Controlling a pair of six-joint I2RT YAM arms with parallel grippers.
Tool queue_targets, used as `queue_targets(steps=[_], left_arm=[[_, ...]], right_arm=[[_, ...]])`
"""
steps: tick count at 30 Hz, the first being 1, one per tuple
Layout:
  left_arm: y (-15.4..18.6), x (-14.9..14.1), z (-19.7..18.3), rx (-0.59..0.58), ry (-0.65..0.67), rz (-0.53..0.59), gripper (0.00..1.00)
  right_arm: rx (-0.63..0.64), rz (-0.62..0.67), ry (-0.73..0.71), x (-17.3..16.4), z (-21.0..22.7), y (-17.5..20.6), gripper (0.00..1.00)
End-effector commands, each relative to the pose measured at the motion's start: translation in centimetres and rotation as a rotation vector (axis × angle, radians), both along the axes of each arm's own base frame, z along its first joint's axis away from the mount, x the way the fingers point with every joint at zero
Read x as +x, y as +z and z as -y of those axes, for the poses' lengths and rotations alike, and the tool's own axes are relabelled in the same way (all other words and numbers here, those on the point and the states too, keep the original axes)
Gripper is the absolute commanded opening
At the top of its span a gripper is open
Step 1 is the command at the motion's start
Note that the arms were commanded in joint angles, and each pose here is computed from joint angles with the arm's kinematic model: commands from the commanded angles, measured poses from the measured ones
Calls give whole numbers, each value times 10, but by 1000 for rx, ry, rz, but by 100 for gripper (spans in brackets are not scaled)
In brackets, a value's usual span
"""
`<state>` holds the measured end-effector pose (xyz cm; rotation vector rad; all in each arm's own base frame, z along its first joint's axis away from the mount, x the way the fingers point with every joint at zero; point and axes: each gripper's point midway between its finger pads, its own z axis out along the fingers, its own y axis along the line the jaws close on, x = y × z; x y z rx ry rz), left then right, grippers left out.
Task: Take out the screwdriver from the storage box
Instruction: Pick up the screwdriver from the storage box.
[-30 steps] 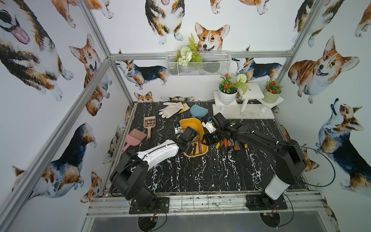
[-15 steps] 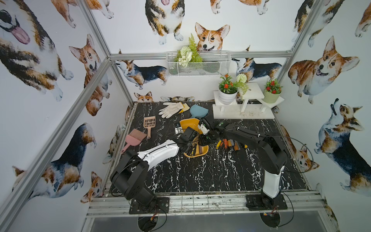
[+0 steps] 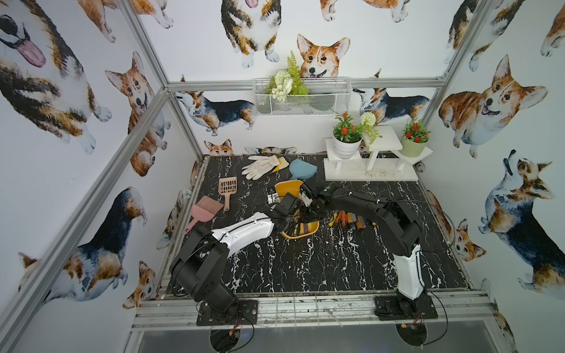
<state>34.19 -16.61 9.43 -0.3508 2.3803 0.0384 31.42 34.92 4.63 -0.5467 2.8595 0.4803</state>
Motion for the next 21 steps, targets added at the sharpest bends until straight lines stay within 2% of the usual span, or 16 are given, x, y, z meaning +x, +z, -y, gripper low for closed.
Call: queue_targets(steps=[1, 9, 12, 21], left_arm=[[7, 5, 3, -16, 9, 29, 0], [7, 3, -1, -7, 15, 29, 0], [7, 2, -2, -6, 17, 31, 0], [6, 1, -4, -1, 24, 35, 0]], right_arm=[[-85, -19, -42, -2, 13, -12, 37], [-110, -31, -30, -5, 16, -17, 20], [-108, -14, -27, -4, 17, -12, 18], [-52, 50, -22, -1, 15, 16, 3]])
